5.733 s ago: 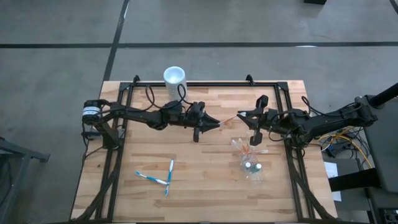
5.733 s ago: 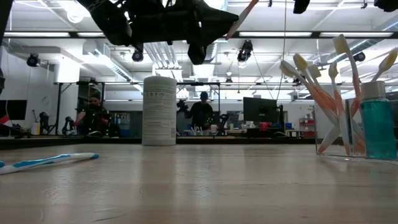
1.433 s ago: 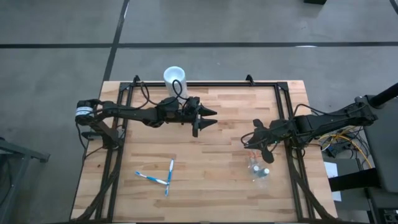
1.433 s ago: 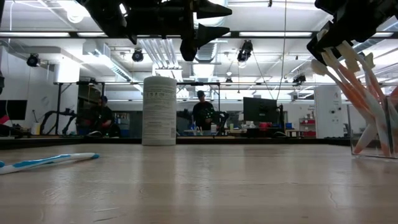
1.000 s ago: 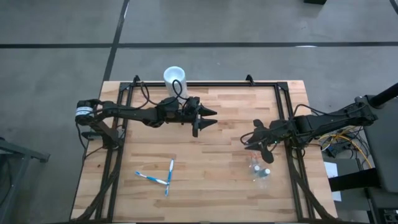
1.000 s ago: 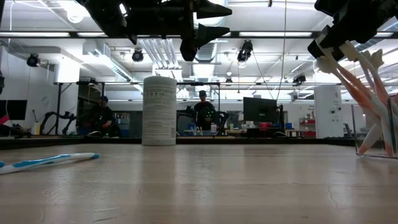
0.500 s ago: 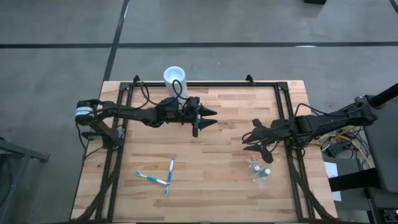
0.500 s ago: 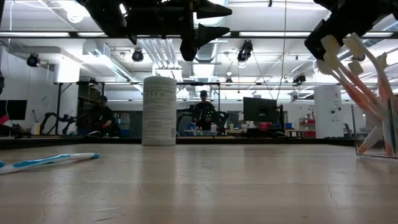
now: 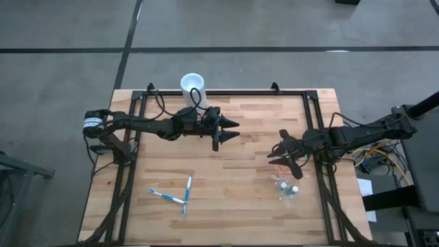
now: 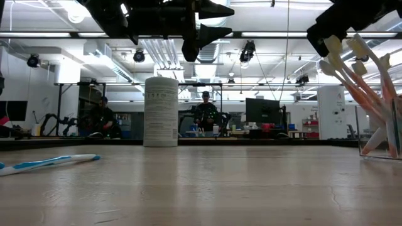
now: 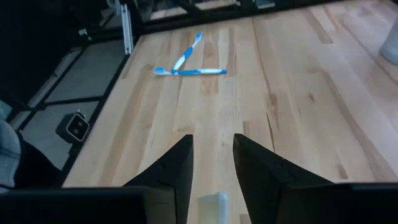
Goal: Pick & Place toothbrushing station
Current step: Put the blue toothbrush into the bottom section of the transparent organizer
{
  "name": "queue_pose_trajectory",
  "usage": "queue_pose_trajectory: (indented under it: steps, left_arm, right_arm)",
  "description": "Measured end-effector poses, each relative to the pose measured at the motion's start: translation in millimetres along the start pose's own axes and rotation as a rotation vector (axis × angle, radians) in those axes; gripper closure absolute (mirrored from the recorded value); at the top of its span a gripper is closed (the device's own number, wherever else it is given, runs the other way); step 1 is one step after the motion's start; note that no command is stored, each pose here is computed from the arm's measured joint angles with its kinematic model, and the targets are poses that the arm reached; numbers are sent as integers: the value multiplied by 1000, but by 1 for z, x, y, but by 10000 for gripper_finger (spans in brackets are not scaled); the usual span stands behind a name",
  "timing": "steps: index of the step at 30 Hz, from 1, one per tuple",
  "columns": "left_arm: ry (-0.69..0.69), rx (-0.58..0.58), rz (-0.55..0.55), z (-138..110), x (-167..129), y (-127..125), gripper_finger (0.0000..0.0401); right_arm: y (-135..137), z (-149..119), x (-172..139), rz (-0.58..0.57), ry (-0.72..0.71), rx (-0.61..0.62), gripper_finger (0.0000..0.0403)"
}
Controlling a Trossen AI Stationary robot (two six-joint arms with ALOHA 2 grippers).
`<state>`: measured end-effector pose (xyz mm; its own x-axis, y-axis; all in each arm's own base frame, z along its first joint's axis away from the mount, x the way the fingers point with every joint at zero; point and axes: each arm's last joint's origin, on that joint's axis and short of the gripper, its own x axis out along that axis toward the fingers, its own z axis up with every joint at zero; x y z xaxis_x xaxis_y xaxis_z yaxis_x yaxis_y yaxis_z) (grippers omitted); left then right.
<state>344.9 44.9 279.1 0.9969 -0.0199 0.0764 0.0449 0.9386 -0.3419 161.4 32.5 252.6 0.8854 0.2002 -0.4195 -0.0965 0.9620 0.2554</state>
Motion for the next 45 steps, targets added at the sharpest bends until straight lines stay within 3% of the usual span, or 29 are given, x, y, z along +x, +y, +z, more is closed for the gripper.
queue_pose_trajectory:
  steps: [10,16,19,26,34,40,45]
  left_arm:
    - [1,0,5,0,0,0,183]
    - [3,2,5,0,0,0,183]
    - [2,23,7,0,0,1,183]
    - [-8,32,15,4,-2,3,183]
    - [-56,106,-9,22,-14,-5,183]
    - [73,116,10,21,-33,-8,183]
    - [75,113,11,24,-52,-13,183]
  right_arm:
    - [8,28,-21,42,-178,-48,294]
    - [10,43,-29,-18,-256,-42,297]
    - [15,60,-38,12,-366,-43,300]
    - [24,87,-68,21,-521,-163,298]
    - [25,80,-82,117,-547,-188,313]
    - [20,63,-87,115,-553,-183,324]
    - [16,49,-90,114,-548,-164,324]
